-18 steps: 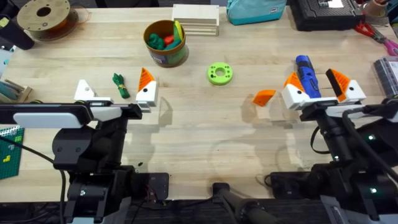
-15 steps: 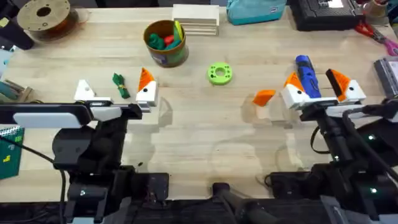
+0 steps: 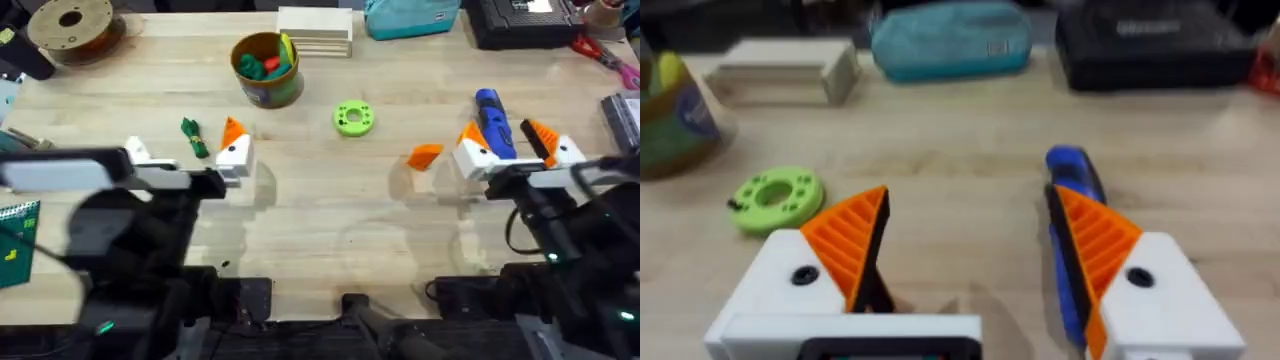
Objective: Pick up the gripper from the table and insert it into the empty holder that is missing its gripper. Then pick up a screw, insert it into the mounting hole, and use the screwdriver to tighten it. Finally, clean up the table by picking up the vegetable and placing it into the bucket.
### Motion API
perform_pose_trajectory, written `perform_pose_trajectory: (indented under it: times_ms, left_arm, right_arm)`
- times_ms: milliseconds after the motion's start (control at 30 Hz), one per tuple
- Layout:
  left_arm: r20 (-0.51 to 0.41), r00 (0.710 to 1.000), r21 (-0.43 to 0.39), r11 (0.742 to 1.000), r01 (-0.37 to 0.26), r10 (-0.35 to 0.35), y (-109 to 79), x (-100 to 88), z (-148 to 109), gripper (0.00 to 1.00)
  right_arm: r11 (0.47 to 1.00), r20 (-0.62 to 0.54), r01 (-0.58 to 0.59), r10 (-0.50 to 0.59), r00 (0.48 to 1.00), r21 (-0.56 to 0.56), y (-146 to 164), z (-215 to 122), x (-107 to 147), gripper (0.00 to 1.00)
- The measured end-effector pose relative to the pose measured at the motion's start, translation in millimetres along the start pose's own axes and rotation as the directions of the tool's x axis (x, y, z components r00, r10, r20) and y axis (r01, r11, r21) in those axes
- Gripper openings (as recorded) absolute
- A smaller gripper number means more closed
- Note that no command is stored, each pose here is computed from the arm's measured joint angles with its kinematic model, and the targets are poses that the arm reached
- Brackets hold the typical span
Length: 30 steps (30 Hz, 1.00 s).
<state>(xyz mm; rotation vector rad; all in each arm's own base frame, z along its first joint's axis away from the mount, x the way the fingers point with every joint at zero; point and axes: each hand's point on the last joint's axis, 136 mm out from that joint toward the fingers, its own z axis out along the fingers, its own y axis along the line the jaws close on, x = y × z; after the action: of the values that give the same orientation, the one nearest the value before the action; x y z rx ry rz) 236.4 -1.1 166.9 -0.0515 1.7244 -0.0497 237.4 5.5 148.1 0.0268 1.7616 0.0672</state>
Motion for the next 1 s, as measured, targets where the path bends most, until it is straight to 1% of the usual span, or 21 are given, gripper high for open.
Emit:
perform_pose_trajectory:
  times_ms: [67,100,167,233,267,367,433,500,567,633,667,700,767,800,833,933,967,1000]
  left_arm:
    - [-0.063,0.998,-0.023,1.000,0.006,-0.007,2.3,-14.4,-12.2,0.987]
    - [-0.089,0.996,-0.032,0.999,0.007,-0.010,2.8,-26.9,-19.2,0.988]
    - [-0.150,0.989,-0.047,0.999,0.006,-0.013,3.1,-49.5,-31.8,0.987]
    - [-0.231,0.973,-0.056,0.998,0.004,-0.016,2.6,-64.5,-40.6,0.987]
    - [-0.279,0.960,-0.059,0.998,0.001,-0.017,2.2,-70.4,-43.8,0.987]
    - [-0.398,0.917,-0.066,0.998,-0.007,-0.020,1.4,-82.1,-45.5,0.987]
    - [-0.449,0.893,-0.070,0.998,-0.010,-0.022,1.0,-88.5,-41.7,0.987]
    - [-0.479,0.878,-0.072,0.997,-0.012,-0.025,0.7,-91.8,-35.9,0.987]
    - [-0.502,0.865,-0.074,0.997,-0.013,-0.026,0.8,-90.2,-30.7,0.987]
    - [-0.525,0.850,-0.075,0.997,-0.015,-0.027,1.1,-85.4,-27.1,0.982]
    - [-0.532,0.846,-0.075,0.997,-0.011,-0.031,0.7,-83.8,-25.9,0.866]
    - [-0.537,0.843,-0.075,0.997,-0.013,-0.030,0.8,-82.9,-24.8,0.720]
    - [-0.541,0.841,-0.075,0.997,-0.014,-0.029,0.8,-82.1,-23.0,0.391]
    - [-0.543,0.839,-0.074,0.997,-0.015,-0.028,0.8,-81.7,-22.5,0.246]
    - [-0.543,0.839,-0.072,0.997,-0.022,-0.021,1.3,-81.8,-22.3,0.334]
    - [-0.542,0.840,-0.071,0.997,-0.019,-0.022,0.7,-82.1,-22.2,0.818]
    - [-0.541,0.840,-0.072,0.997,-0.017,-0.025,0.7,-82.1,-22.1,0.936]
    - [-0.542,0.840,-0.070,0.997,-0.014,-0.026,0.1,-82.1,-22.0,0.973]
  right_arm:
    - [1.000,-0.080,-0.013,0.014,0.997,0.004,0.4,-7.7,1.0,0.936]
    - [1.000,-0.120,-0.020,0.020,0.993,0.006,0.9,-13.5,-1.9,0.936]
    - [1.000,-0.187,-0.027,0.029,0.982,0.011,2.3,-27.4,-15.5,0.935]
    - [0.999,-0.229,-0.031,0.034,0.973,0.015,3.8,-39.6,-34.1,0.936]
    - [0.999,-0.253,-0.032,0.035,0.967,0.016,4.6,-45.6,-43.4,0.936]
    - [0.999,-0.328,-0.033,0.038,0.944,0.022,6.5,-57.8,-64.8,0.935]
    - [0.999,-0.343,-0.033,0.039,0.938,0.023,7.4,-58.7,-79.9,0.937]
    - [0.999,-0.339,-0.033,0.039,0.940,0.023,8.0,-56.4,-92.6,0.936]
    - [0.999,-0.339,-0.033,0.039,0.940,0.023,8.2,-54.7,-96.9,0.935]
    - [0.999,-0.358,-0.033,0.040,0.933,0.024,8.0,-55.9,-92.3,0.936]
    - [0.999,-0.367,-0.033,0.040,0.929,0.025,7.9,-56.8,-90.2,0.935]
    - [0.999,-0.368,-0.033,0.040,0.929,0.025,7.9,-56.9,-89.8,0.936]
    - [0.999,-0.368,-0.033,0.040,0.929,0.025,7.9,-56.9,-89.8,0.937]
    - [0.999,-0.369,-0.033,0.040,0.929,0.025,7.9,-57.0,-89.7,0.937]
    - [0.999,-0.368,-0.033,0.040,0.929,0.025,7.9,-56.9,-89.8,0.936]
    - [0.999,-0.369,-0.033,0.040,0.929,0.025,7.9,-57.0,-89.7,0.935]
    - [0.999,-0.369,-0.033,0.040,0.929,0.025,7.9,-56.9,-89.8,0.936]
    - [0.999,-0.369,-0.033,0.040,0.929,0.025,7.9,-57.0,-89.7,0.936]
